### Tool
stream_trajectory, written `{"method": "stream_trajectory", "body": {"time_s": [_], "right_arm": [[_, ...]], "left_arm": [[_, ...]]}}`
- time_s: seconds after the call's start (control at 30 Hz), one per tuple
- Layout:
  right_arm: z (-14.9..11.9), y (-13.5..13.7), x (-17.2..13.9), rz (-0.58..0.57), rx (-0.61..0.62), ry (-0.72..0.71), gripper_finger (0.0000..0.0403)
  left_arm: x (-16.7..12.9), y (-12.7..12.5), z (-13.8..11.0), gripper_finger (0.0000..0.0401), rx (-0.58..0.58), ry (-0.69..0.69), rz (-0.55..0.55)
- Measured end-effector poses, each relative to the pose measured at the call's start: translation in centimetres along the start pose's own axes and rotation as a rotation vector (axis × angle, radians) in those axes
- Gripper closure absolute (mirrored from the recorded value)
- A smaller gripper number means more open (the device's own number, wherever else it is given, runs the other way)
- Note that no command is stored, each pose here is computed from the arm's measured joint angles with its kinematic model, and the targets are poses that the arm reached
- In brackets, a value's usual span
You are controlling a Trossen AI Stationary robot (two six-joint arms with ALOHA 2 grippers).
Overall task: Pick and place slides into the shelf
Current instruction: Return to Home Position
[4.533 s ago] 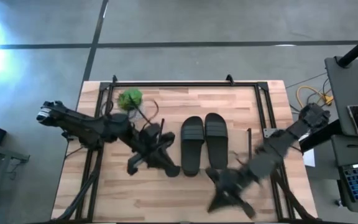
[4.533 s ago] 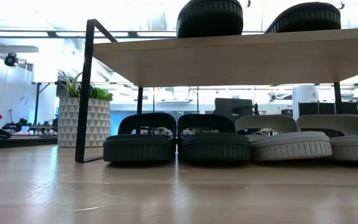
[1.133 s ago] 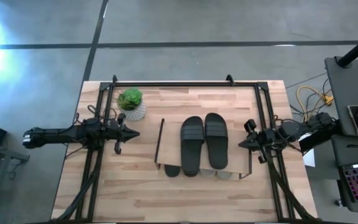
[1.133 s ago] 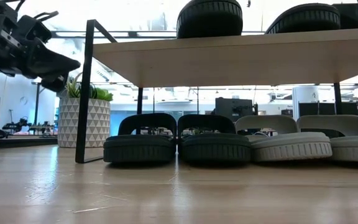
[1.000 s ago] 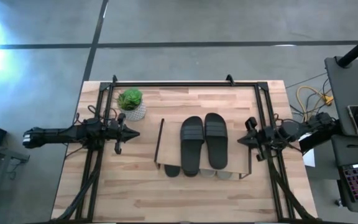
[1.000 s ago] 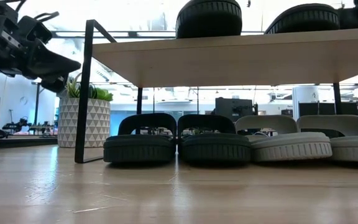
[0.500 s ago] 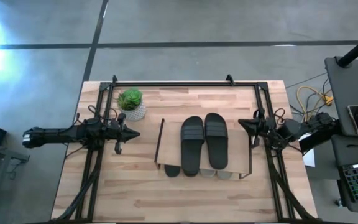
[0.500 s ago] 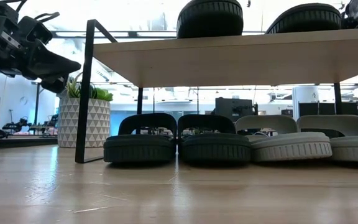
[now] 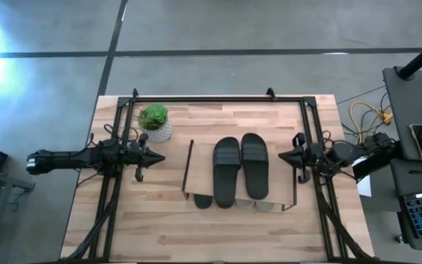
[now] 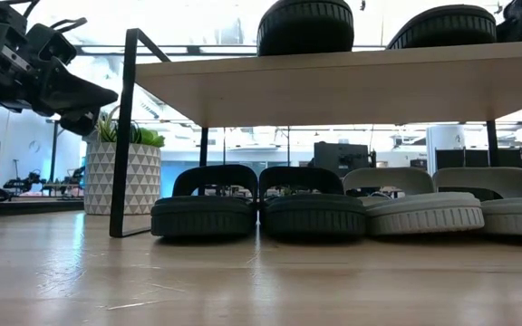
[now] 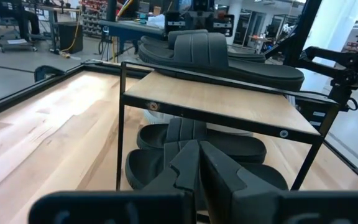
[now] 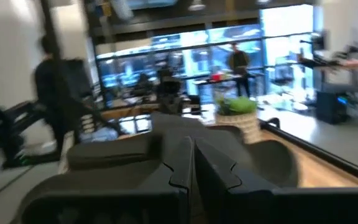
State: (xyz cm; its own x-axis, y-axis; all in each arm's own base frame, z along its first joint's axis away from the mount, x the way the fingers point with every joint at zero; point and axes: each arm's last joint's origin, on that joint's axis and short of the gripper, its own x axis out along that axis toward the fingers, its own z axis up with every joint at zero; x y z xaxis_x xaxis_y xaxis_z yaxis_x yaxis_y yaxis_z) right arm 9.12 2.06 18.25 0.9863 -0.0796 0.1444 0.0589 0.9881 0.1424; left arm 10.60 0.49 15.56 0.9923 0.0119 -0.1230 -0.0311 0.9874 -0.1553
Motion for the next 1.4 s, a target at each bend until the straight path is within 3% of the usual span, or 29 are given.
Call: {"method": "stream_trajectory", "body": {"time_s": [0.1, 0.3, 0.47, 0.8, 1.03, 1.4], "right_arm": [[-0.05, 0.24, -0.01, 0.082, -0.044, 0.003, 0.0392], [-0.11, 0.27, -0.01, 0.096, -0.038, 0.009, 0.0392], [-0.19, 0.56, -0.05, 0.196, -0.062, 0.015, 0.0392], [-0.42, 0.54, -0.04, 0.195, -0.069, 0.036, 0.0392], [0.04, 0.57, -0.01, 0.189, -0.050, -0.024, 0.0392], [0.24, 0.59, 0.03, 0.190, 0.048, -0.033, 0.0392]], "left_arm": [[0.00, 0.00, 0.00, 0.0401, 0.000, 0.000, 0.000], [0.00, 0.00, 0.00, 0.0401, 0.000, 0.000, 0.000], [0.00, 0.00, 0.00, 0.0401, 0.001, 0.000, 0.000], [0.00, -0.01, 0.02, 0.0401, 0.001, -0.002, -0.002], [-0.02, -0.03, 0.15, 0.0401, 0.002, -0.015, -0.005], [-0.02, -0.04, 0.21, 0.0401, 0.002, -0.022, -0.005]]}}
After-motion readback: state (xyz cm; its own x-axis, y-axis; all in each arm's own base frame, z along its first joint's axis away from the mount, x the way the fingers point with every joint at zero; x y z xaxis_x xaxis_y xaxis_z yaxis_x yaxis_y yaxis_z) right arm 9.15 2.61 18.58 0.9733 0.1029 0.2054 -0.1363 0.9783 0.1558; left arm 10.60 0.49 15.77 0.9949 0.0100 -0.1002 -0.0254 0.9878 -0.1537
